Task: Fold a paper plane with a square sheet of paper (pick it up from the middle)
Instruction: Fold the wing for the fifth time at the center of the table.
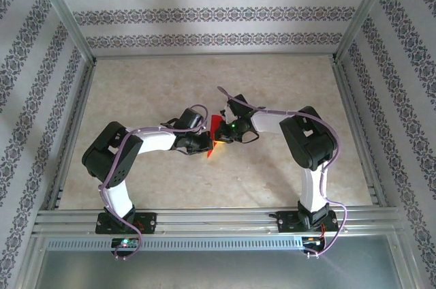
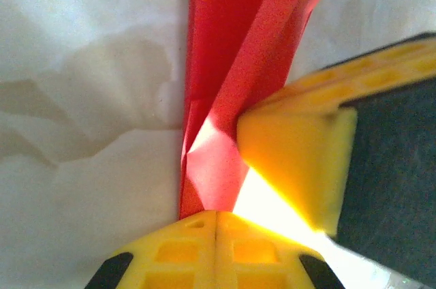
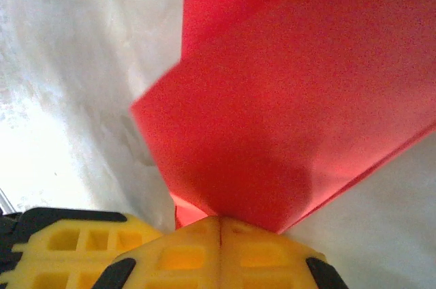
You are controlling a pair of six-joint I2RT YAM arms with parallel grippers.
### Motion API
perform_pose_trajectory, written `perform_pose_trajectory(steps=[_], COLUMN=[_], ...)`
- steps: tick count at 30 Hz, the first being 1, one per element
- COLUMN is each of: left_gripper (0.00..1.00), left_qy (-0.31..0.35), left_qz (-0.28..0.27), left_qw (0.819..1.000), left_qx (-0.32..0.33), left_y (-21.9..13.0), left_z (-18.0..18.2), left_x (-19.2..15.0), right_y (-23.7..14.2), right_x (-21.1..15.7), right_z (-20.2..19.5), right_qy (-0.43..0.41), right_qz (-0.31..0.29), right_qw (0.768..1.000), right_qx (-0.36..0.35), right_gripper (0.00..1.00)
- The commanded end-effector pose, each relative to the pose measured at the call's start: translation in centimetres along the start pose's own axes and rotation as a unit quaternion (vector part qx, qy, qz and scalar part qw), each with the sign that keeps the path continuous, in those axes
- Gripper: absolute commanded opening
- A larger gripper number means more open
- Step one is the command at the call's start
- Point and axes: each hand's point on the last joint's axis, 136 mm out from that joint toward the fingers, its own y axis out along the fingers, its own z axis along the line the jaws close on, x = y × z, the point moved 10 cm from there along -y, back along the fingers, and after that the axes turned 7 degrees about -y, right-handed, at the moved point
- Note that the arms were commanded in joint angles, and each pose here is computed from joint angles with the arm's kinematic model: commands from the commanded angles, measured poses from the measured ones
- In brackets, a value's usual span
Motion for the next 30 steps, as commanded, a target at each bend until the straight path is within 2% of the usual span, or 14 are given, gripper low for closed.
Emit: perform_pose_trajectory(steps=[1, 11, 25, 30], left_gripper=[0.0, 0.0, 0.0, 0.0], left_qy=[-0.027, -0.024, -0.009, -0.005], left_qz=[0.057, 0.067, 0.094, 0.109], left_qw=[0.993, 0.992, 0.989, 0.987], left_qx=[0.101, 0.105, 0.109, 0.12], left_y=[0.7, 0.9, 0.3, 0.0], left_z=[4.1, 4.2, 4.3, 4.7], left_x=[-2.8, -3.1, -4.2, -4.7], right_y=[-0.6, -1.7, -2.4, -2.9], right_x=[2.4, 5.2, 5.2, 5.2], right_z=[-3.3, -4.7, -5.1, -5.7], right_qy=[0.012, 0.02, 0.059, 0.09], right_qz=[-0.037, -0.053, -0.048, -0.056], right_qw=[0.997, 0.997, 0.997, 0.992], right_qx=[-0.059, -0.045, -0.033, -0.066], right_gripper=[0.0, 0.0, 0.01, 0.01])
